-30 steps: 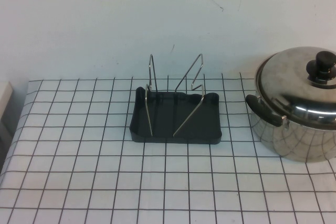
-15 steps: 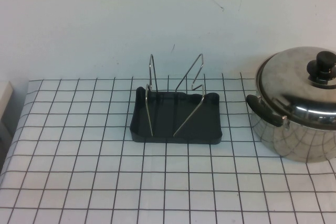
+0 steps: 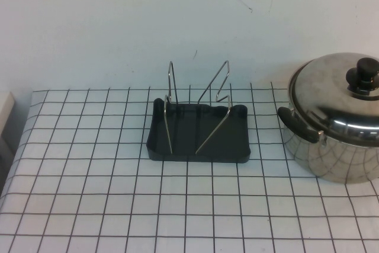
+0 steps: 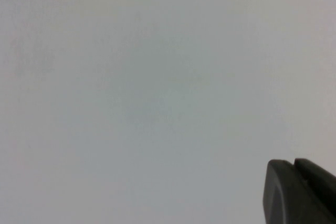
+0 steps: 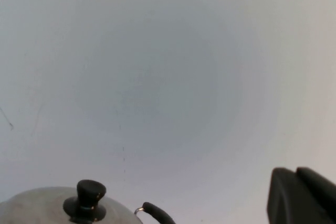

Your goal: Put pot lid on rack

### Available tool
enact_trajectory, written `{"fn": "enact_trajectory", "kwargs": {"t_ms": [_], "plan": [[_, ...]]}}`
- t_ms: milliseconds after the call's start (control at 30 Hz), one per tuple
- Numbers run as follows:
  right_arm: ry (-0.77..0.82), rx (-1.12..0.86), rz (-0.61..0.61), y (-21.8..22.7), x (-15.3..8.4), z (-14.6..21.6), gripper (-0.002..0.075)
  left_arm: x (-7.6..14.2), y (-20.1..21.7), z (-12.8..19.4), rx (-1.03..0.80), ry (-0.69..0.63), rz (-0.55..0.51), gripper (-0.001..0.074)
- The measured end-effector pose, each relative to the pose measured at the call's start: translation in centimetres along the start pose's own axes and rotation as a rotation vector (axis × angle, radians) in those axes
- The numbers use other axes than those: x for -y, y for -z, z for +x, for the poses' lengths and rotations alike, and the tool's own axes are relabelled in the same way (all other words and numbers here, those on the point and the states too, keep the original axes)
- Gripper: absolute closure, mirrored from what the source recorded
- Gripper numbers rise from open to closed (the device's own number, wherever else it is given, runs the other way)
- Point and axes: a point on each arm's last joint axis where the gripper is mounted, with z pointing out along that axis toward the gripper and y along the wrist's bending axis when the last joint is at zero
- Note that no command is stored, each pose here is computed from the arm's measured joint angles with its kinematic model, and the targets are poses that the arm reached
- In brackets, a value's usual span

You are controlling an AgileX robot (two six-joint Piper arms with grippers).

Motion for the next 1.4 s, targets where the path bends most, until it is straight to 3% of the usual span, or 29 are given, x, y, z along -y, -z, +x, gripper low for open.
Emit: {"fn": "enact_trajectory", "kwargs": {"t_ms": [233,500,700,867,933,1133,1400], "plan": [[-0.068,-0.004,0.003,-0.7,0.9,-2.5,0.0729,0.3,-0.2,-2.0,0.052,0.018,0.011,0.0738],[-0.096,-0.045,-0.024,-4.7,1.2,-3.7,0.0728,-0.1,-0.1,-0.8,-0.06,0.025,-0.028,0.0738],[-0.076,-0.08,-0.104,-8.6,0.0,-2.2,0.0728,-0.1,0.0,-0.1,-0.052,0.026,-0.018,0.0738],[0.083,0.088,-0.311,-11.9,-2.4,-2.0,0.0728,-0.1,0.0,0.0,-0.051,0.026,-0.017,0.0738],[0.073,0.098,-0.382,-13.4,-3.2,-1.4,0.0729,-0.1,0.0,0.0,-0.051,0.022,-0.016,0.0738],[-0.143,-0.086,-0.363,-17.6,-3.9,2.4,0.0729,-0.1,0.0,0.0,-0.054,0.022,-0.017,0.0738],[-0.22,-0.216,-0.367,-21.9,-4.9,6.1,0.0694,-0.1,0.0,0.1,-0.054,0.022,-0.017,0.0738]]}}
